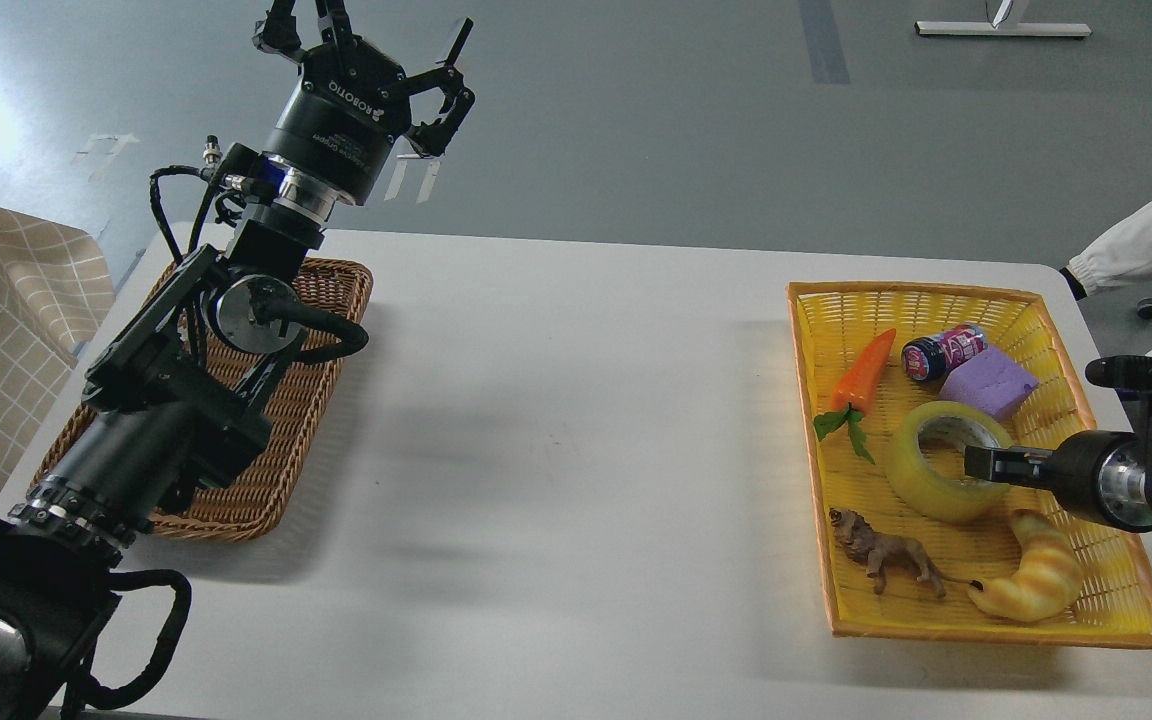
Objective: Place and transfer tape with both arms
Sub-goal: 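Grasp the yellow tape roll with the right gripper and lift it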
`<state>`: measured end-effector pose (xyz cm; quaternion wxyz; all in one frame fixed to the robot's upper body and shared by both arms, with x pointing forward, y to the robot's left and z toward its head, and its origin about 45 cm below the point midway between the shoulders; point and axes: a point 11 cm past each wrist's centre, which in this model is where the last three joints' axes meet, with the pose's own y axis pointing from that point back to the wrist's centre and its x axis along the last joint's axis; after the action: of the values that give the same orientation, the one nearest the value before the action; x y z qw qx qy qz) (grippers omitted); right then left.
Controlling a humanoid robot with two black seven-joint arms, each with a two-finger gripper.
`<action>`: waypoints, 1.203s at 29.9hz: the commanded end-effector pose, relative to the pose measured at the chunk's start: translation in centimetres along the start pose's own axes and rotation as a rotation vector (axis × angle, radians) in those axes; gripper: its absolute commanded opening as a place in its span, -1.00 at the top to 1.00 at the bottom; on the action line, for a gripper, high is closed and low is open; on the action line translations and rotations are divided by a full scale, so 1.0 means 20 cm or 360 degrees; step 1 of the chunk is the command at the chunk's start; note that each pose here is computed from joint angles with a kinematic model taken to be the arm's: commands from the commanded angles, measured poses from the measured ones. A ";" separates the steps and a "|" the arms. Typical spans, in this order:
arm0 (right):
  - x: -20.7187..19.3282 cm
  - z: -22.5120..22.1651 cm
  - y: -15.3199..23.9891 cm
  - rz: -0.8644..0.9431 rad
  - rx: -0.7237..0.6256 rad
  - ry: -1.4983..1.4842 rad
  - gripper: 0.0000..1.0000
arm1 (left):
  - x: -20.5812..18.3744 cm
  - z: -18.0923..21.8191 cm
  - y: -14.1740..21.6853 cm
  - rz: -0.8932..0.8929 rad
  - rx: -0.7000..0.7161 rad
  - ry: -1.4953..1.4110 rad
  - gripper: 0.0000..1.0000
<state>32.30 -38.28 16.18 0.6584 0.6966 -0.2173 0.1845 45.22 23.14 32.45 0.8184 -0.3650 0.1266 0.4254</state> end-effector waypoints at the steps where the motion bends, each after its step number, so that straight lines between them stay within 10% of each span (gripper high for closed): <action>1: 0.01 0.02 0.00 0.0000 -0.0017 -0.0012 0.00 | 0.00 0.00 0.00 -0.0001 0.0000 0.0001 -0.95; 10: 0.01 0.02 -0.03 -0.0001 -0.0022 -0.0037 0.49 | 0.01 0.00 0.00 0.0007 0.0001 0.0001 -0.95; 14: 0.03 0.02 -0.03 0.0009 -0.0021 -0.0050 1.00 | 0.01 0.00 0.01 0.0013 0.0004 0.0001 -0.95; 36: 0.43 -0.23 0.35 0.0344 0.0277 0.0045 1.00 | 0.02 -0.01 0.01 0.0020 0.0007 0.0002 -0.95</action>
<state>35.30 -35.09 25.79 0.5838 0.7205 -0.2616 0.2675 45.21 23.33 31.99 0.8165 -0.3629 0.1306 0.4296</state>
